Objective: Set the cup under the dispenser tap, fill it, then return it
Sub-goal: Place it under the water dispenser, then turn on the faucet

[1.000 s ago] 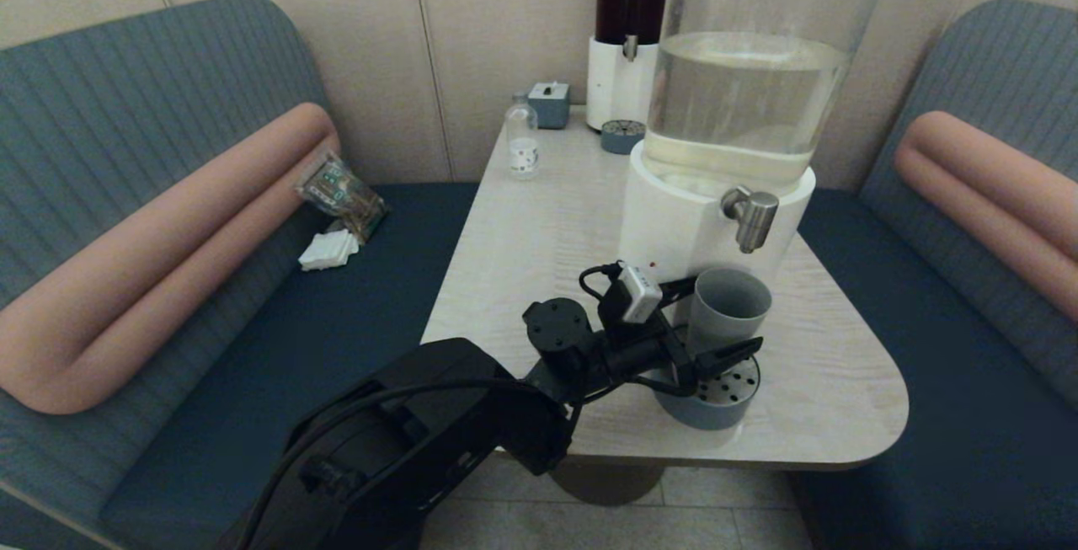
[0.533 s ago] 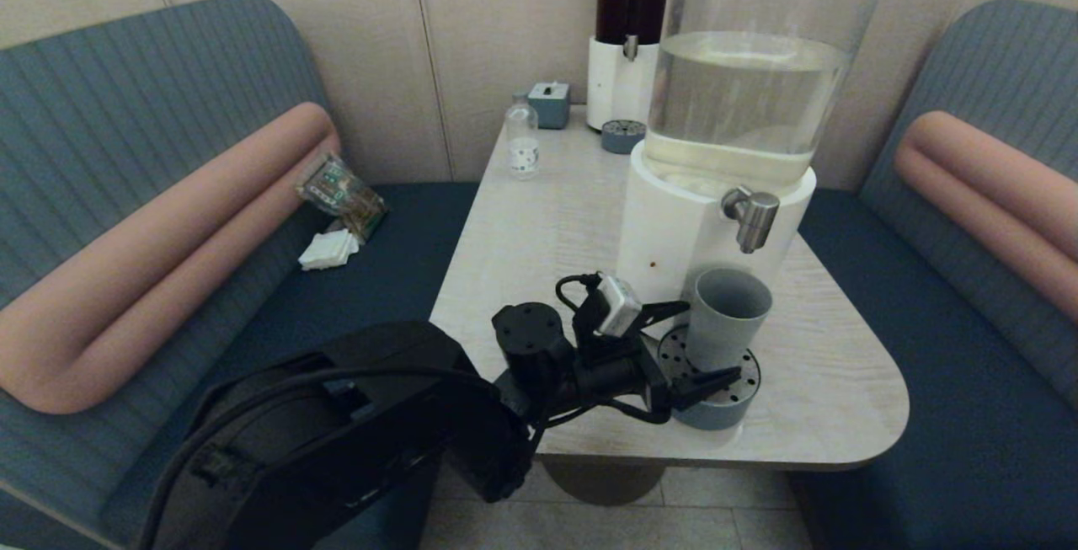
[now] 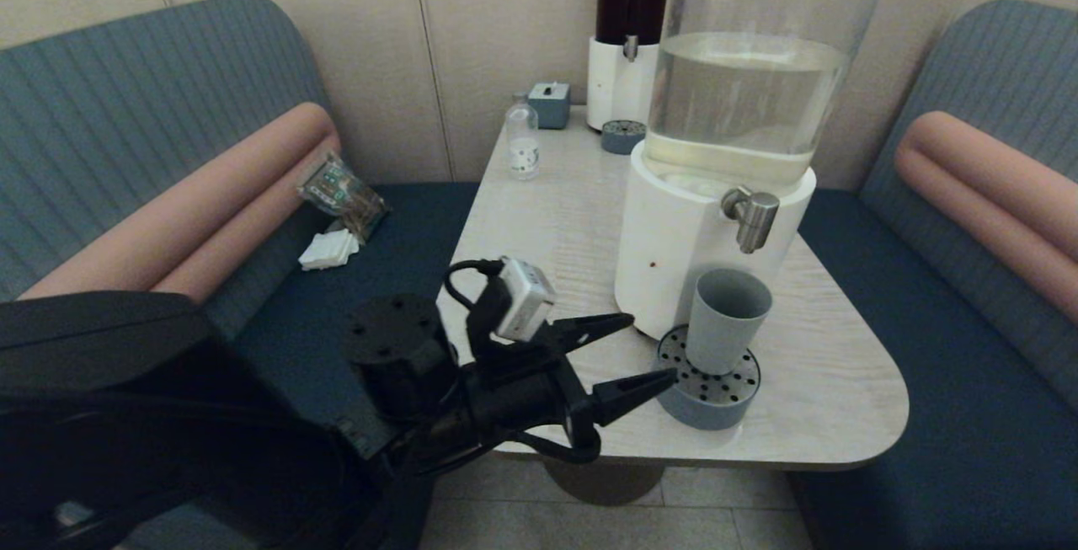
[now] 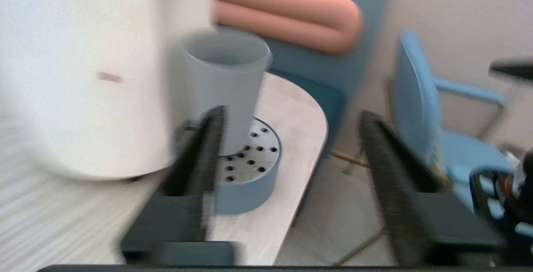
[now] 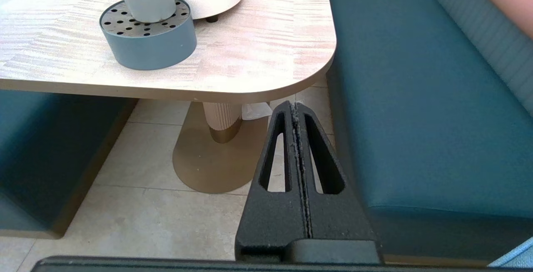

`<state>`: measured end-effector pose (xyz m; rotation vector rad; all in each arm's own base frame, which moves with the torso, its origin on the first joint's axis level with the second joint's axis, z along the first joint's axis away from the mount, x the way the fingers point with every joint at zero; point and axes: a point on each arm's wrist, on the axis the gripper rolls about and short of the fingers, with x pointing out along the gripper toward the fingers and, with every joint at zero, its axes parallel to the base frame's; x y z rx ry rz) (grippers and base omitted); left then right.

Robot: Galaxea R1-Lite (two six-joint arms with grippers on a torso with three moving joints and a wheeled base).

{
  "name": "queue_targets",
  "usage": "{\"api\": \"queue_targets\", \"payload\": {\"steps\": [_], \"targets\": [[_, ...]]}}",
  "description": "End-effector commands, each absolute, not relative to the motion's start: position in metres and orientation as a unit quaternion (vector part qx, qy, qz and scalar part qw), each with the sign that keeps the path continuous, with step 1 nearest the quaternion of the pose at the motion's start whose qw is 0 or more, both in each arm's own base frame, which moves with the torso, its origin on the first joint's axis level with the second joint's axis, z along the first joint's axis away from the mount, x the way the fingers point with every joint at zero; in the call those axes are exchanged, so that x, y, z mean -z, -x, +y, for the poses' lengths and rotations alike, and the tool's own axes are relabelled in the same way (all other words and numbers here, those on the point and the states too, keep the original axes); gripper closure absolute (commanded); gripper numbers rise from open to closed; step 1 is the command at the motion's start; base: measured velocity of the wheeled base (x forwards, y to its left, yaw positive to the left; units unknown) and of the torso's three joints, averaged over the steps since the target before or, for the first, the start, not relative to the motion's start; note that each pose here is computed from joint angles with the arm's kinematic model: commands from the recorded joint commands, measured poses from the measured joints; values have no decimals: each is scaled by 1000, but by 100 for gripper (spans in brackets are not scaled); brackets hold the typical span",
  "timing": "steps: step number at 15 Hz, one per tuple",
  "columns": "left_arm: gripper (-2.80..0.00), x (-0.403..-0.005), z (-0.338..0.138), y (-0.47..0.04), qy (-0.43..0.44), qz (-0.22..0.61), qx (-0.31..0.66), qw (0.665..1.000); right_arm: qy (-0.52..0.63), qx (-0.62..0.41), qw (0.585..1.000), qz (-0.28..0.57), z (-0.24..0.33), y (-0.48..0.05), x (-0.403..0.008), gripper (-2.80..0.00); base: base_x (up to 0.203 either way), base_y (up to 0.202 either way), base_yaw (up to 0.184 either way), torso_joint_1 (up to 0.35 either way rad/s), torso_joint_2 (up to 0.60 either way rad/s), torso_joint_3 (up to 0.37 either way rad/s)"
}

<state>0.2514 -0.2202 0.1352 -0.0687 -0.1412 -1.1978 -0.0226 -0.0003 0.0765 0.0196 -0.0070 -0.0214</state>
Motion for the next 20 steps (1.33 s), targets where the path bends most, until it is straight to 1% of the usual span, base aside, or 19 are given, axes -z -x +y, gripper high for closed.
{"api": "queue_targets", "payload": {"steps": [1, 4, 5, 7, 8, 9, 11, 13, 15, 17, 19, 20], "targets": [[0, -188, -178, -206, 52, -131, 514, 846, -10, 11, 1000, -4, 0, 23, -77, 0, 0, 0, 0, 0, 0, 0], [0, -229, -126, -178, 101, -196, 404, 888, -10, 11, 1000, -4, 0, 23, -77, 0, 0, 0, 0, 0, 0, 0], [0, -239, -102, -176, 107, -220, 349, 905, -10, 11, 1000, -3, 0, 23, -76, 0, 0, 0, 0, 0, 0, 0], [0, -260, -52, -164, 102, -279, 232, 926, -10, 11, 1000, -4, 0, 23, -77, 0, 0, 0, 0, 0, 0, 0], [0, -269, -29, -151, 90, -311, 175, 930, -10, 11, 1000, -4, 0, 23, -77, 0, 0, 0, 0, 0, 0, 0], [0, -278, -14, -131, 78, -345, 137, 925, -10, 11, 1000, -4, 0, 23, -77, 0, 0, 0, 0, 0, 0, 0], [0, -289, -4, -82, 64, -389, 107, 913, -10, 11, 1000, -4, 0, 23, -77, 0, 0, 0, 0, 0, 0, 0], [0, -284, -3, -40, 61, -382, 103, 917, -10, 11, 1000, -3, 0, 23, -77, 0, 0, 0, 0, 0, 0, 0], [0, -267, -4, -3, 55, -341, 120, 931, -10, 11, 1000, -4, 0, 23, -77, 0, 0, 0, 0, 0, 0, 0], [0, -242, -7, 31, 43, -299, 155, 941, -10, 11, 1000, -4, 0, 23, -77, 0, 0, 0, 0, 0, 0, 0], [0, -212, -8, 47, 15, -240, 169, 956, -10, 11, 1000, -4, 0, 23, -77, 0, 0, 0, 0, 0, 0, 0], [0, -195, -8, 52, -3, -224, 172, 959, -10, 11, 1000, -4, 0, 23, -77, 0, 0, 0, 0, 0, 0, 0]]}}
